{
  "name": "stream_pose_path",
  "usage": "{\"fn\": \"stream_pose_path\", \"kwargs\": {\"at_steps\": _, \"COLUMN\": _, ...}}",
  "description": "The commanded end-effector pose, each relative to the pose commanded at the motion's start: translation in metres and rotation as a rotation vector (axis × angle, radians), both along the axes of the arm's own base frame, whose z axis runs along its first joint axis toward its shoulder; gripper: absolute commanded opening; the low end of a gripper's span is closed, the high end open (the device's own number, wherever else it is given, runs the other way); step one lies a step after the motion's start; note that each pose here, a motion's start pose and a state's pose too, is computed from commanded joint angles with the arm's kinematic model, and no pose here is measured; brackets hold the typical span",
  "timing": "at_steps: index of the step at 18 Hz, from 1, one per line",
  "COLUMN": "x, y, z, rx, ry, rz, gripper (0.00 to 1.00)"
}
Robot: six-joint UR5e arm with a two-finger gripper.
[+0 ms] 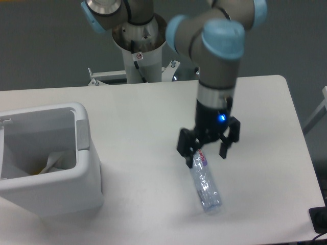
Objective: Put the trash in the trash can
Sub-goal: 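Move the gripper over the clear water bottle with red label, then lower the gripper around the bottle and close to grasp it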
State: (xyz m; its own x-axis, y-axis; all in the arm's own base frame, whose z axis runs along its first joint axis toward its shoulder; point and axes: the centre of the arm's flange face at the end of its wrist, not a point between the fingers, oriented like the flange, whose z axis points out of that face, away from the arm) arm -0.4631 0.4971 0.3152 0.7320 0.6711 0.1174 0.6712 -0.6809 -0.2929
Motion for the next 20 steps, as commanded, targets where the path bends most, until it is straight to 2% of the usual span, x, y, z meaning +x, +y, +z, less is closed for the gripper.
{"fn": "stream_pose_path", "kwargs": {"at_steps": 7, "x": -0.017, "y": 0.032, "z": -0.075, "rx": 0.001, "ry": 0.002, "rz": -0.029, "gripper": 1.00}}
{"fn": "stream_pose_path", "kwargs": {"at_steps": 9, "x": -0.014, "y": 0.038, "z": -0.083, "rx": -0.007, "ry": 0.000, "rz": -0.062, "gripper": 1.00}}
{"fn": "stream_pose_path", "kwargs": {"at_steps": 15, "x": -0.015, "y": 0.038, "z": -0.099, "rx": -0.023, "ry": -0.011, "rz": -0.065, "gripper": 1.00}}
{"fn": "stream_pose_path", "kwargs": {"at_steps": 20, "x": -0.016, "y": 0.043, "z": -0.116, "rx": -0.086, "ry": 0.016, "rz": -0.081, "gripper": 1.00}}
